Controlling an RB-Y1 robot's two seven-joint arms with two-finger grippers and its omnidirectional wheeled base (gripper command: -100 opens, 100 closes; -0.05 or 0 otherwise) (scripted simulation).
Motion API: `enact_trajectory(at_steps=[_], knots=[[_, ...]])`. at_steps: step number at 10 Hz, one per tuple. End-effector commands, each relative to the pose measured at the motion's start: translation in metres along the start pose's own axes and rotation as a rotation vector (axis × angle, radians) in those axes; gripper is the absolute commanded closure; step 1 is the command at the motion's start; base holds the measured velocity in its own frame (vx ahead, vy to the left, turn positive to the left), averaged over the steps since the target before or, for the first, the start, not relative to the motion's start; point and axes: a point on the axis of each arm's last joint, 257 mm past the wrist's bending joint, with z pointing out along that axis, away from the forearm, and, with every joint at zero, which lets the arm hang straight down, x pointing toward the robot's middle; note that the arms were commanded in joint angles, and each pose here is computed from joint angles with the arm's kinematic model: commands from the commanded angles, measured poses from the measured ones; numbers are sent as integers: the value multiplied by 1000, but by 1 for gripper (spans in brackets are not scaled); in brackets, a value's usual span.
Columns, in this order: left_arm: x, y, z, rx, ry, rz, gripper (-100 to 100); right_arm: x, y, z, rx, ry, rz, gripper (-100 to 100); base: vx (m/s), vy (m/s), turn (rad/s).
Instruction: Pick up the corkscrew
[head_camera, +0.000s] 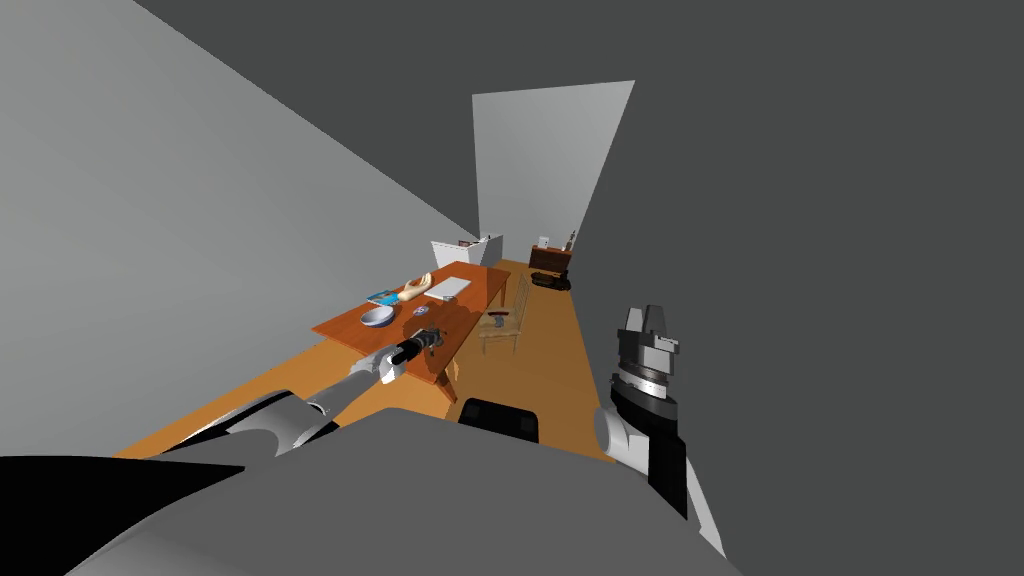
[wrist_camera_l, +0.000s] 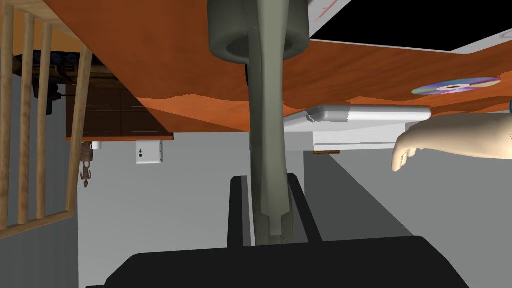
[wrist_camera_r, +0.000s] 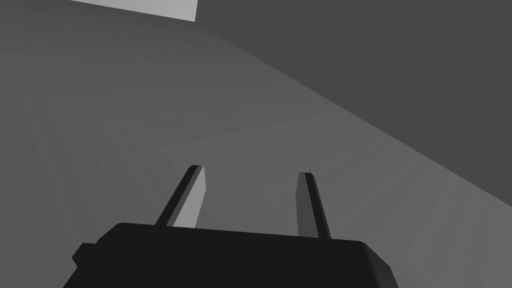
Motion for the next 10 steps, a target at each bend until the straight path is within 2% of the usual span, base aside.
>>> enact_trajectory(at_steps=[1,3,4,6,7,9,10], knots=[[12,9,-10,-22,17,-3,100,0,0,0,0,0,0,0,32,3,-40],[8,-3,-12,3,0,-2,100,0,0,0,0,0,0,0,25,10,5],[19,6,-23,-19,15,-5,100,0,0,0,0,0,0,0,34,9,-43],[14,-3,-24,-1,0,-4,100,0,0,0,0,0,0,0,28,8,-3],[26,8,-35,-28,17,-6,100,0,0,0,0,0,0,0,30,9,-46],[19,-3,-36,-6,0,-5,100,0,0,0,0,0,0,0,23,9,2],[30,8,-47,-33,15,-7,100,0,0,0,0,0,0,0,29,9,-38]])
